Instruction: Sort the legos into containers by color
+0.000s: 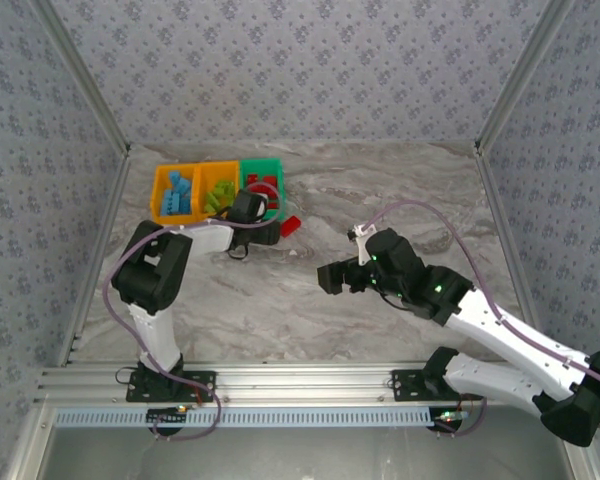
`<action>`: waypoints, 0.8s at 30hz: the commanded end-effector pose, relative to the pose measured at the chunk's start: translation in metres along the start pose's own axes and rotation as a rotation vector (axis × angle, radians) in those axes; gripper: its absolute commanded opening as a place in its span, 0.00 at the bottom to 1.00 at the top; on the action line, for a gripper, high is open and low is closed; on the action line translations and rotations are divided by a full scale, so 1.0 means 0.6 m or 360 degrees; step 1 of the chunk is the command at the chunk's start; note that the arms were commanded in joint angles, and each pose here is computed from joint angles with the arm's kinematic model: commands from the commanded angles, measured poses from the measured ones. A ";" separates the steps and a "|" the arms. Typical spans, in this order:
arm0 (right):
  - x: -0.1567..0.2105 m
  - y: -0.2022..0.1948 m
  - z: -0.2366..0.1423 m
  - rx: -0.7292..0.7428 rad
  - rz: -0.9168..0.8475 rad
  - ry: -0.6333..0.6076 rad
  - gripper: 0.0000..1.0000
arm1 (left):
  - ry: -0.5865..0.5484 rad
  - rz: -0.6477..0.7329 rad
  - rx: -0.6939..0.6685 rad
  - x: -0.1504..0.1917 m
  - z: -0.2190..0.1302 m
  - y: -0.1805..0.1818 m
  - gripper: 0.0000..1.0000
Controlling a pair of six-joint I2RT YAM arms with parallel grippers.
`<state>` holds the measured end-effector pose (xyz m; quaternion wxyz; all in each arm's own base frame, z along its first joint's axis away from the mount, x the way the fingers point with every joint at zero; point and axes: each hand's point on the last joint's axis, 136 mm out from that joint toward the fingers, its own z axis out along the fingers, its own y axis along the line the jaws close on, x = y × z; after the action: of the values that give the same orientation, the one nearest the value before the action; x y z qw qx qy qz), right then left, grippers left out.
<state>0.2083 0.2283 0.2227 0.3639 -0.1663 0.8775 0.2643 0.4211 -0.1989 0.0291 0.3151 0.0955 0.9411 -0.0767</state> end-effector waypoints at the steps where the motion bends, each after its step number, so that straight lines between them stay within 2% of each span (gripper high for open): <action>1: -0.002 -0.006 -0.010 0.0016 0.0035 -0.0019 1.00 | -0.0044 0.0038 -0.0030 -0.022 0.009 0.005 0.81; 7: 0.000 -0.007 -0.009 0.0014 0.0044 -0.0015 1.00 | -0.0055 0.0024 -0.0016 -0.024 0.014 0.003 0.75; 15: 0.005 -0.008 -0.007 0.0017 0.0053 0.0003 1.00 | -0.0072 0.0004 0.0047 -0.030 0.007 -0.009 0.55; 24: 0.004 -0.006 0.001 0.0001 0.0065 -0.0009 1.00 | -0.0150 -0.0034 0.0166 -0.020 -0.079 -0.035 0.54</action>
<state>0.2078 0.2256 0.2223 0.3623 -0.1565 0.8792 0.2671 0.4064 -0.2009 0.0419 0.3241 0.0996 0.9353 -0.1013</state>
